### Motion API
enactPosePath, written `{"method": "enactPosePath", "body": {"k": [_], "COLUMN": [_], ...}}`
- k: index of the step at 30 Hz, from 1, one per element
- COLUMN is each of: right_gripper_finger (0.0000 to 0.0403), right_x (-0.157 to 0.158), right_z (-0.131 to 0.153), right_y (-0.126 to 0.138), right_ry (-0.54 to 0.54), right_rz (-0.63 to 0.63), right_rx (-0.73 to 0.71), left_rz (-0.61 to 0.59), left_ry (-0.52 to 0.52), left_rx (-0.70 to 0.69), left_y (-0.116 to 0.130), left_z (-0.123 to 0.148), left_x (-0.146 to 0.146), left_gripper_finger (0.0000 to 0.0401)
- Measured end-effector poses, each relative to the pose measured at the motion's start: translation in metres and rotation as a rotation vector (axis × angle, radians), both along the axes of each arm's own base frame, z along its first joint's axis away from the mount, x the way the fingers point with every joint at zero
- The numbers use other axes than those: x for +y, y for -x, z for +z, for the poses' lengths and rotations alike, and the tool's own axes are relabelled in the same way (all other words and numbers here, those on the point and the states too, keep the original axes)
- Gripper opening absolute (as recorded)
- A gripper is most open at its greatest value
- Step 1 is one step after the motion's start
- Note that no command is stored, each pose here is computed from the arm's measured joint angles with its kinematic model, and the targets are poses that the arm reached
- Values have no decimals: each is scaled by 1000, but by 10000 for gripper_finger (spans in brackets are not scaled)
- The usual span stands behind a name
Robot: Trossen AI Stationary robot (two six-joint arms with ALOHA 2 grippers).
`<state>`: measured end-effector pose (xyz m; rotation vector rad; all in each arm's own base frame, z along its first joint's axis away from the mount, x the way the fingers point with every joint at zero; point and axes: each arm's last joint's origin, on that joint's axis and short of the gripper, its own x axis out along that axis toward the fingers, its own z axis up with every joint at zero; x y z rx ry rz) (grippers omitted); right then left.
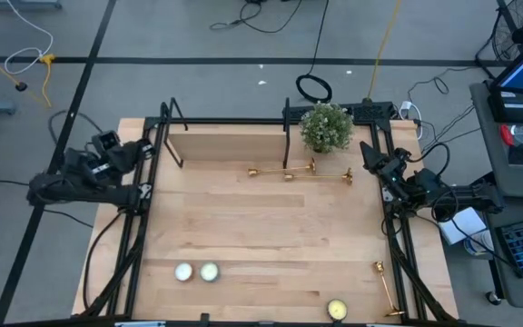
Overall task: Pick & Place candle stick holders
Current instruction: Prepare the shelf
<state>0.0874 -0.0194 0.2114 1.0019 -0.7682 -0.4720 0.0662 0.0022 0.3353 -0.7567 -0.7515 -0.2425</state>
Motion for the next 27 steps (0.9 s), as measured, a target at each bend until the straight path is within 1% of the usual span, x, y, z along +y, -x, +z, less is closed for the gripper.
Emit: {"method": "enactPosePath", "body": {"k": [2,4,7,10,13,19,21,23,27], "right_gripper_finger": [9,9,9,9,8,9,9,9,9], "right_x": [0,0,0,0,0,0,0,0,1], "right_z": [0,0,0,-1,-3,-5,-5,-5,-4], "right_y": [0,0,0,-1,-2,-3,-3,-2,-3], "right_ry": [0,1,5,5,2,1,1,-1,-14], "right_rz": [0,0,0,1,3,4,4,7,51], "right_rx": [0,1,5,18,37,61,62,56,29], "left_rz": [-19,-2,65,161,227,308,316,322,311], "left_ry": [-48,-122,-252,-355,-445,-601,-636,-648,-712], "left_rx": [131,286,512,713,868,1100,1188,1267,1433], "left_y": [-13,-27,-49,-69,-88,-120,-130,-140,-157], "left_z": [20,37,58,74,88,111,114,116,110], "left_x": [-1,-2,-1,3,10,29,38,48,67], "left_gripper_finger": [37,37,37,37,37,38,38,38,38]}}
